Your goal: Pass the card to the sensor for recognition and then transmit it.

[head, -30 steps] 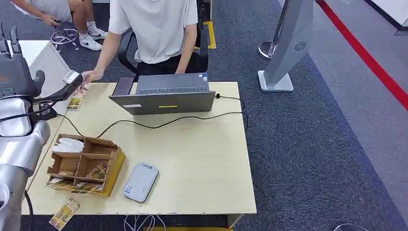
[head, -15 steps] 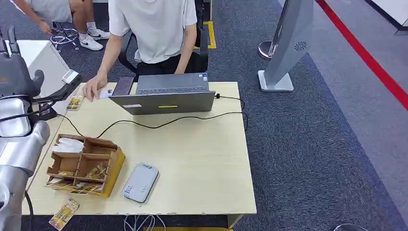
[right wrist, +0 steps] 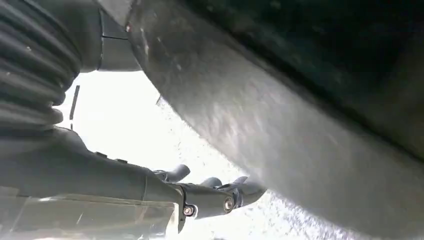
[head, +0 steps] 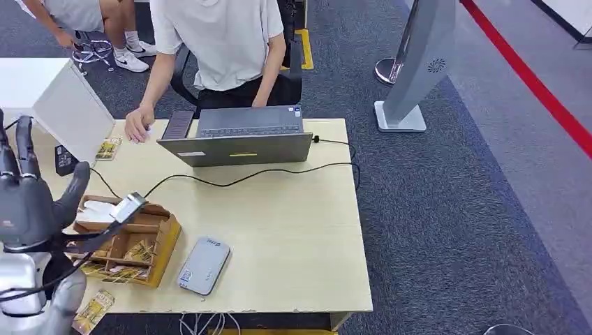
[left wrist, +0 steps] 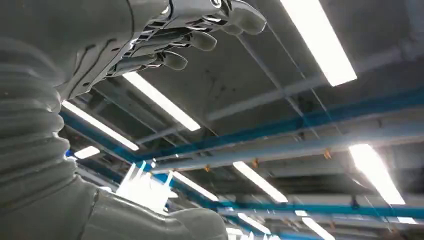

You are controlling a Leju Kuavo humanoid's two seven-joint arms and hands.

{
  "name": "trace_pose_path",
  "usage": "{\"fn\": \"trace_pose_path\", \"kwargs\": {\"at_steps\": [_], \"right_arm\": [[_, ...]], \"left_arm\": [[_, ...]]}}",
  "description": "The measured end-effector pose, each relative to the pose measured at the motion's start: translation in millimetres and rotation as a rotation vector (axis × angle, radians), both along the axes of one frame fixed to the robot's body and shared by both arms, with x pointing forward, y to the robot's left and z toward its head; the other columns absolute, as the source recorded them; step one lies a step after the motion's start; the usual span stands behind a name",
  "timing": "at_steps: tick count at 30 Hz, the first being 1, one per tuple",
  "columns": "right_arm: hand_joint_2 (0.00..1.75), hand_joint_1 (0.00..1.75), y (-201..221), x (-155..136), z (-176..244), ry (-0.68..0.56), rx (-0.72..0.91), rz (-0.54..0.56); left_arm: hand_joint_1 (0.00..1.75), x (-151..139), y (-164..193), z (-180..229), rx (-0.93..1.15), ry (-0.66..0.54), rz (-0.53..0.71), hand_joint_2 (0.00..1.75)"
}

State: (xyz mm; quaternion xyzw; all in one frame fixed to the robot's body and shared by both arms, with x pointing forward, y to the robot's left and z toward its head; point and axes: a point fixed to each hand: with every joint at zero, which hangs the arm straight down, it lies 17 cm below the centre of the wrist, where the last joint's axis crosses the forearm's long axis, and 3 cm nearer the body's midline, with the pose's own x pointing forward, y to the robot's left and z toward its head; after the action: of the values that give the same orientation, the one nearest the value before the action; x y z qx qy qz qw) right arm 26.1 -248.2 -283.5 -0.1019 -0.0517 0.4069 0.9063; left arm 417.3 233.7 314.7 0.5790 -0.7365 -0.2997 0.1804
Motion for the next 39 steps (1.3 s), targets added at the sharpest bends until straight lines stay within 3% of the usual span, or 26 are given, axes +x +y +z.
{"fn": "trace_pose_path", "kwargs": {"at_steps": [4, 11, 20, 22, 28, 32, 39], "right_arm": [[1.75, 0.0, 5, -2, 1, -0.005, -0.009, -0.021], [1.75, 0.0, 6, -6, 0, 0.006, 0.011, -0.05], [1.75, 0.0, 5, -10, 0, 0.002, 0.023, -0.105], [1.75, 0.0, 5, -11, 0, 0.002, 0.024, -0.119], [1.75, 0.0, 5, -12, 0, 0.003, 0.026, -0.12], [1.75, 0.0, 3, -13, 0, 0.002, 0.02, -0.13], [1.75, 0.0, 4, -13, -1, 0.006, 0.022, -0.132]], "left_arm": [[0.0, -41, -19, -28, -0.01, 0.074, -0.07, 1.75], [0.0, -78, -44, -46, 0.0, 0.136, -0.177, 1.75], [0.0, -95, -61, -123, 0.074, 0.532, -0.314, 1.75], [0.0, -101, -57, -153, 0.1, 0.68, -0.346, 1.75], [0.0, -112, -40, -186, 0.18, 0.821, -0.354, 1.75], [0.0, -125, 12, -233, 0.307, 1.04, -0.271, 1.75], [0.0, -131, 53, -242, 0.409, 1.099, -0.235, 1.75]]}}
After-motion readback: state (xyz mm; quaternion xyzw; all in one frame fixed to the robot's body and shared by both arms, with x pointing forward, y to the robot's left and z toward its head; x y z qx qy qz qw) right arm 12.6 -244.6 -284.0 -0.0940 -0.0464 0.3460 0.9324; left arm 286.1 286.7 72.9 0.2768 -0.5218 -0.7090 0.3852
